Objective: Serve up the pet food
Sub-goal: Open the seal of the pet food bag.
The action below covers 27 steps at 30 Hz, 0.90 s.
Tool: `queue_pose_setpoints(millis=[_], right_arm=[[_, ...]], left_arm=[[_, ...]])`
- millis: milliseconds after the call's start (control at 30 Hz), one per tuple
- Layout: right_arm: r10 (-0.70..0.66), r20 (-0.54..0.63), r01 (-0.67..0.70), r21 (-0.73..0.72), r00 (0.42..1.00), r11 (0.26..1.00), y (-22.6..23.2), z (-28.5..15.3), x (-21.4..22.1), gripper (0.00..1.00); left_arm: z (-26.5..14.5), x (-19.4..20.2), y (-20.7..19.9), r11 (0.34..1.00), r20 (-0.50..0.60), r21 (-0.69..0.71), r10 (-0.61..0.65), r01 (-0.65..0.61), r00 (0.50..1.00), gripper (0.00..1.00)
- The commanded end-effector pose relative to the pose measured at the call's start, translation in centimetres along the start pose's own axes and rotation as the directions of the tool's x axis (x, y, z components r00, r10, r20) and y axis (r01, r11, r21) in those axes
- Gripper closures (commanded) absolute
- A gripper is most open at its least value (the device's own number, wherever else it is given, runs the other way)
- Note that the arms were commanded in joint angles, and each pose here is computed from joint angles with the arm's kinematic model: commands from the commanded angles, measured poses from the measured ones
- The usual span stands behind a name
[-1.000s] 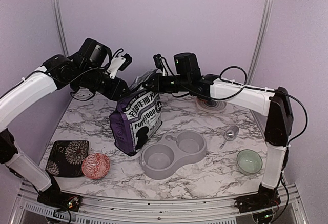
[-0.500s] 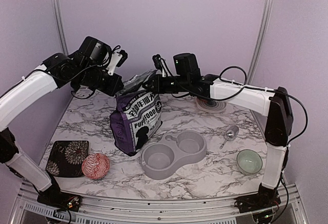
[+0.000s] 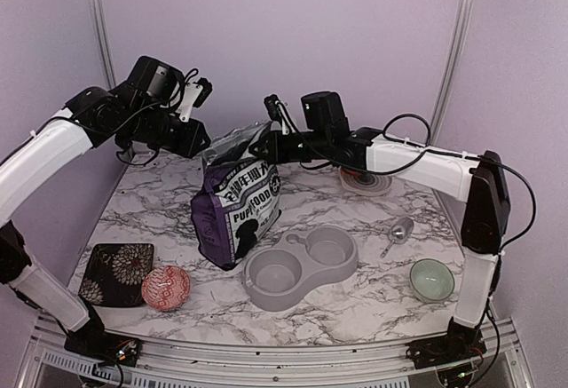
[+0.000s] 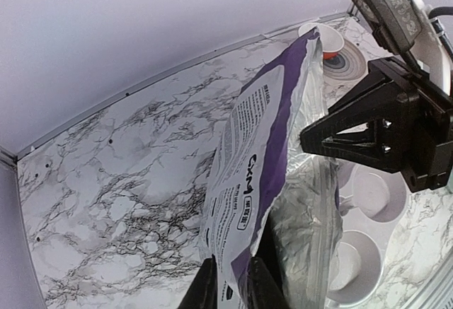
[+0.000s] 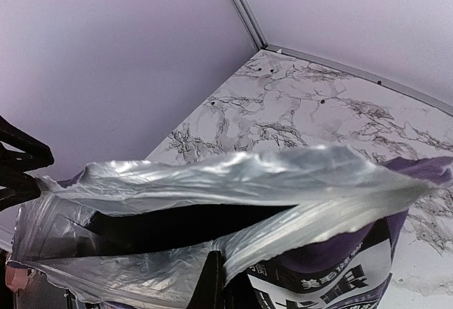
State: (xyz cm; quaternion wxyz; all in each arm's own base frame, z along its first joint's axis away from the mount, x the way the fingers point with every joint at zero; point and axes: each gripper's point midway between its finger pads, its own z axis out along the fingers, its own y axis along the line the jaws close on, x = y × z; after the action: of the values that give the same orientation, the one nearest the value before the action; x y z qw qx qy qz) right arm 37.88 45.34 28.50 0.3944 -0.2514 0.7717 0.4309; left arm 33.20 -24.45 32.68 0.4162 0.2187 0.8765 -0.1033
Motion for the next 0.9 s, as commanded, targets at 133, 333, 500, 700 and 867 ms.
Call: queue_pose_setpoints(millis=[133,333,500,700,867], right_arm=[[-0.040,0.044,0.041,-0.023,0.998,0.999,1.7,-2.6,-2.2,1.00],[-0.039,0.039,0.040,-0.029,0.998,0.999,1.7,-2.6,-2.0,1.00],[-0.043,0.040,0.044,-0.031,0.998,0.999,1.7,-2.7,-1.9,1.00],[-0.048,0.044,0.050,-0.035,0.998,0.998,1.9,-2.9,-2.2,1.00],[-0.047,0.046,0.049,-0.043,0.998,0.998,2.1,-3.0,-2.3,1.00]], left_arm=[[-2.4,-2.1,-1.8,0.988,0.056,0.137,0.070,-0.077,0.996,0.52],[-1.5,-2.2,-2.9,0.977,0.048,0.177,0.115,-0.122,0.992,0.48],[-0.5,-2.2,-3.6,0.968,0.040,0.193,0.155,-0.160,0.987,0.48],[1.4,-1.6,-4.1,0.964,-0.001,0.204,0.173,-0.169,0.985,0.51],[2.7,-1.1,-4.4,0.961,-0.028,0.210,0.189,-0.179,0.982,0.54]])
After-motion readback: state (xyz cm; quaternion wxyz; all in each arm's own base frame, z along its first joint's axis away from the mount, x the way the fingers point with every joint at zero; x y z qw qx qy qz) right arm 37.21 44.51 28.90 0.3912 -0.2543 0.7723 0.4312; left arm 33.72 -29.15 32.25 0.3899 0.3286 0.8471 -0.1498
